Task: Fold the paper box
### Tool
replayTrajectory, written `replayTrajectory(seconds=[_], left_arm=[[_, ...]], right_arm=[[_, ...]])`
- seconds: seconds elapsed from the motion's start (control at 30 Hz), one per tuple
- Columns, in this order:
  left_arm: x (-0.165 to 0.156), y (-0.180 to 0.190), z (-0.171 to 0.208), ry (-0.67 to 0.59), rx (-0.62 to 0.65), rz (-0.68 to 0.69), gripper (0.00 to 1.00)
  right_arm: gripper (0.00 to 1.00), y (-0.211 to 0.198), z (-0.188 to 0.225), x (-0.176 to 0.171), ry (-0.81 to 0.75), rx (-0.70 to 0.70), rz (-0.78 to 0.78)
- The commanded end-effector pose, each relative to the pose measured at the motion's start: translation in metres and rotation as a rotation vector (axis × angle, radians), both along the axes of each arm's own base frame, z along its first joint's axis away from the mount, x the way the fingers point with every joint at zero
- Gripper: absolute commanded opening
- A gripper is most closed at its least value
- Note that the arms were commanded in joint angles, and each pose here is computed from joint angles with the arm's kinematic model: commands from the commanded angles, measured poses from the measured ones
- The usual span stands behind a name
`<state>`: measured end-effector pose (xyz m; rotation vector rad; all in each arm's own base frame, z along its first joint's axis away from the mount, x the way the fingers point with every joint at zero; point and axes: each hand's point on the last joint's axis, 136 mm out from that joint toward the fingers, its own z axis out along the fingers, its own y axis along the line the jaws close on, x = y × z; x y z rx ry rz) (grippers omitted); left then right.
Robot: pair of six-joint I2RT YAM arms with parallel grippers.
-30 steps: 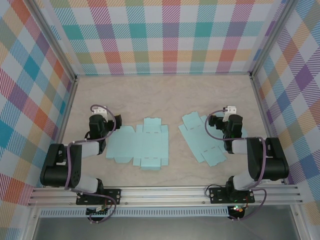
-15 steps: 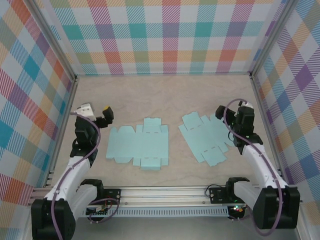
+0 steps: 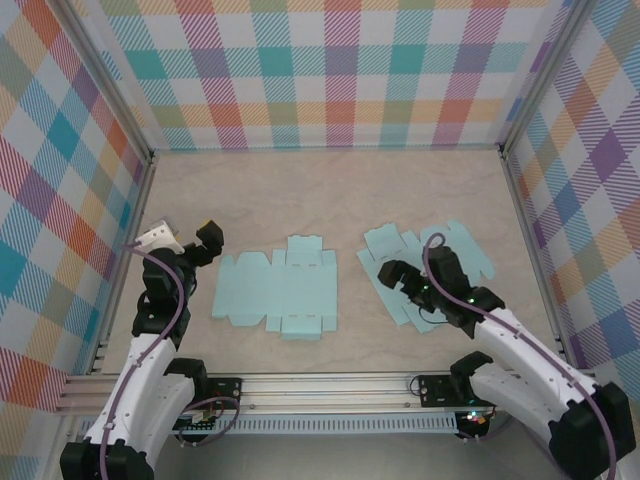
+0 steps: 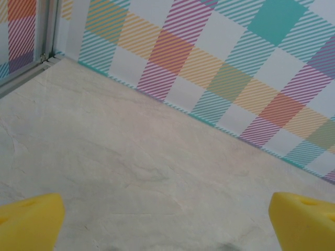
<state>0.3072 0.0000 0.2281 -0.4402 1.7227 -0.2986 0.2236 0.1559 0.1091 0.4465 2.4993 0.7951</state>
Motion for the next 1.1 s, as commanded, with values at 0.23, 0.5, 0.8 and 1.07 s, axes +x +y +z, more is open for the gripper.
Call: replayTrajectory(seconds=[0.23,0.5,0.8,1.07], left_arm=[[-0.002,-0.012,-0.013,0.019,-0.098,-0.042,1.00],[0.003,-0.016,-0.021,0.068,-0.093,-0.065,1.00],[0.012,-0.032,-0.029,0.126,-0.128,-0.144,1.00],[0.011,-0.065,-0.058,0.317,-0.163,-0.280,1.00]], right_arm=[[0.96,0.096,-0.022,-0.002,0.119,0.127,0.146],[0.74,0.144,-0.046,0.001,0.232,0.181,0.256],[0.77,0.133,-0.042,0.018,0.148,-0.032,0.306],[0.78,0.126,-0.029,0.073,0.012,-0.140,0.407]])
